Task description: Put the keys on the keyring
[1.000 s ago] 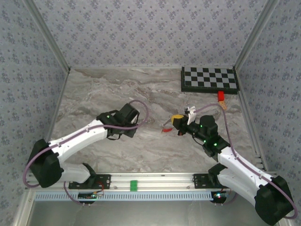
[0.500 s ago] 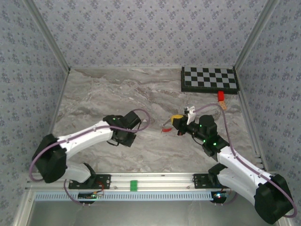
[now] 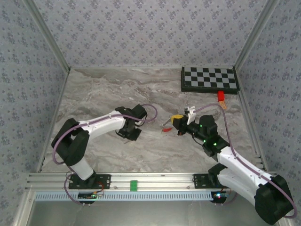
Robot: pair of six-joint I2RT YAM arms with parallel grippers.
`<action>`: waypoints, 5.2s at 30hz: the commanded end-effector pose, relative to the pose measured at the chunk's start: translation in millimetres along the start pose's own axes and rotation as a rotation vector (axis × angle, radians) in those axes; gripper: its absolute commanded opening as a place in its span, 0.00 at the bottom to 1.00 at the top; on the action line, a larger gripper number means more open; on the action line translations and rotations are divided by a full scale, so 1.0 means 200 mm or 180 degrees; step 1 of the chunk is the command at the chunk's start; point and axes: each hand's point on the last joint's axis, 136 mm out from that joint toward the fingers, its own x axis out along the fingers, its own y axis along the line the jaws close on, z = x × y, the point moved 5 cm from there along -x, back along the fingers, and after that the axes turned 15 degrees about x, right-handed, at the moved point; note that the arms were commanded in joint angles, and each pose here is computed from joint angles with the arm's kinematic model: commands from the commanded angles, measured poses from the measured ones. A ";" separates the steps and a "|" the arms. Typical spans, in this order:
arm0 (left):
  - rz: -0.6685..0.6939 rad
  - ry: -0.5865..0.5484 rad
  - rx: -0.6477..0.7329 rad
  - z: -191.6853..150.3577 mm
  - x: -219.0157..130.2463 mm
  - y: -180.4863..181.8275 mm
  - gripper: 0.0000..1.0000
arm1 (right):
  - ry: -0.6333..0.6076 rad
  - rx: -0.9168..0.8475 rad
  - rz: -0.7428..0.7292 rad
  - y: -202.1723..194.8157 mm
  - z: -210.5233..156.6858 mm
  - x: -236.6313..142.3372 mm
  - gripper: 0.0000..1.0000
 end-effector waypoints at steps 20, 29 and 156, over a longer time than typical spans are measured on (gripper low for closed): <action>-0.0031 -0.0133 0.0000 0.06 -0.09 0.04 0.00 | -0.0058 -0.0011 0.0011 0.00 0.02 0.01 0.00; 0.0020 -0.0167 0.0041 -0.06 -0.13 0.01 0.00 | -0.0051 0.0004 0.0046 0.01 0.02 0.02 0.00; -0.0050 -0.0099 0.0360 0.29 0.04 0.13 0.00 | 0.0007 -0.0042 0.0023 0.01 -0.01 0.03 0.00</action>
